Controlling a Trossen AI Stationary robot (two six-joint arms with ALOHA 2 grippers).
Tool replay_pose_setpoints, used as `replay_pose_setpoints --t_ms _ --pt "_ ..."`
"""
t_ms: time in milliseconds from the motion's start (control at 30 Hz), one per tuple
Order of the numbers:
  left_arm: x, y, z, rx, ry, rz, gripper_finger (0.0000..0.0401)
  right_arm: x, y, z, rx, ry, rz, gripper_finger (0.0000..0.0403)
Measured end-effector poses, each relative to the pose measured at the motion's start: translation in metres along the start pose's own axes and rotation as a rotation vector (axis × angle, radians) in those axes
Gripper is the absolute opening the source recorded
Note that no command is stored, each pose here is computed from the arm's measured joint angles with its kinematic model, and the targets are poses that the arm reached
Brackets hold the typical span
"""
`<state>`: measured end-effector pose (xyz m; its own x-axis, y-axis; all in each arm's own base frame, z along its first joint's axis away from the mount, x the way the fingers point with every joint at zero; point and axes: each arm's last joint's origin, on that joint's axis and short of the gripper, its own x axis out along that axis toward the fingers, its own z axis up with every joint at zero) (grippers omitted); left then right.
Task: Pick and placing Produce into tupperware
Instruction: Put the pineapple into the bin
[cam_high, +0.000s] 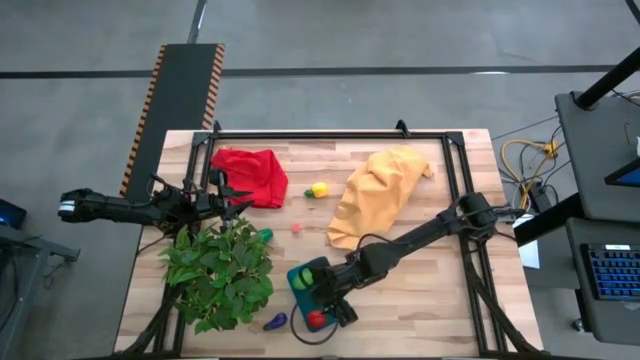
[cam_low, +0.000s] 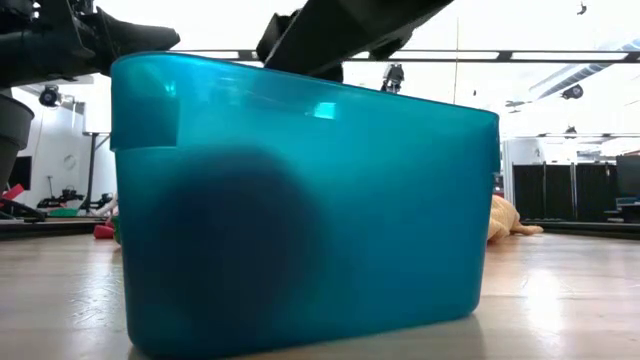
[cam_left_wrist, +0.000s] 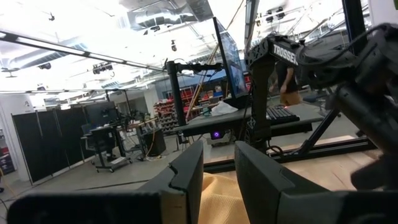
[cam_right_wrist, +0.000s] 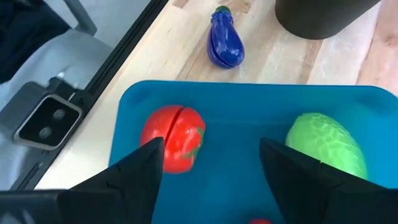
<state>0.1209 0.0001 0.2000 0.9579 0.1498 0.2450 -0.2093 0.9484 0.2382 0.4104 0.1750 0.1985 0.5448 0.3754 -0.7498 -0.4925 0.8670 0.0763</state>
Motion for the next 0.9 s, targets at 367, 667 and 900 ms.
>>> replay_pose_setpoints --t_ms 367,667,900 --pt "0.000 0.000 0.000 0.001 0.001 -0.001 0.0078 -0.066 0.007 0.017 -0.008 -0.036 -0.012 0.0246" --pt "0.000 0.000 0.000 0.001 0.004 -0.001 0.0078 -0.098 0.012 0.024 -0.015 -0.096 -0.014 0.0242" --pt "0.000 0.000 -0.001 0.002 0.007 -0.002 0.0078 -0.098 0.011 0.021 -0.011 -0.071 -0.013 0.0242"
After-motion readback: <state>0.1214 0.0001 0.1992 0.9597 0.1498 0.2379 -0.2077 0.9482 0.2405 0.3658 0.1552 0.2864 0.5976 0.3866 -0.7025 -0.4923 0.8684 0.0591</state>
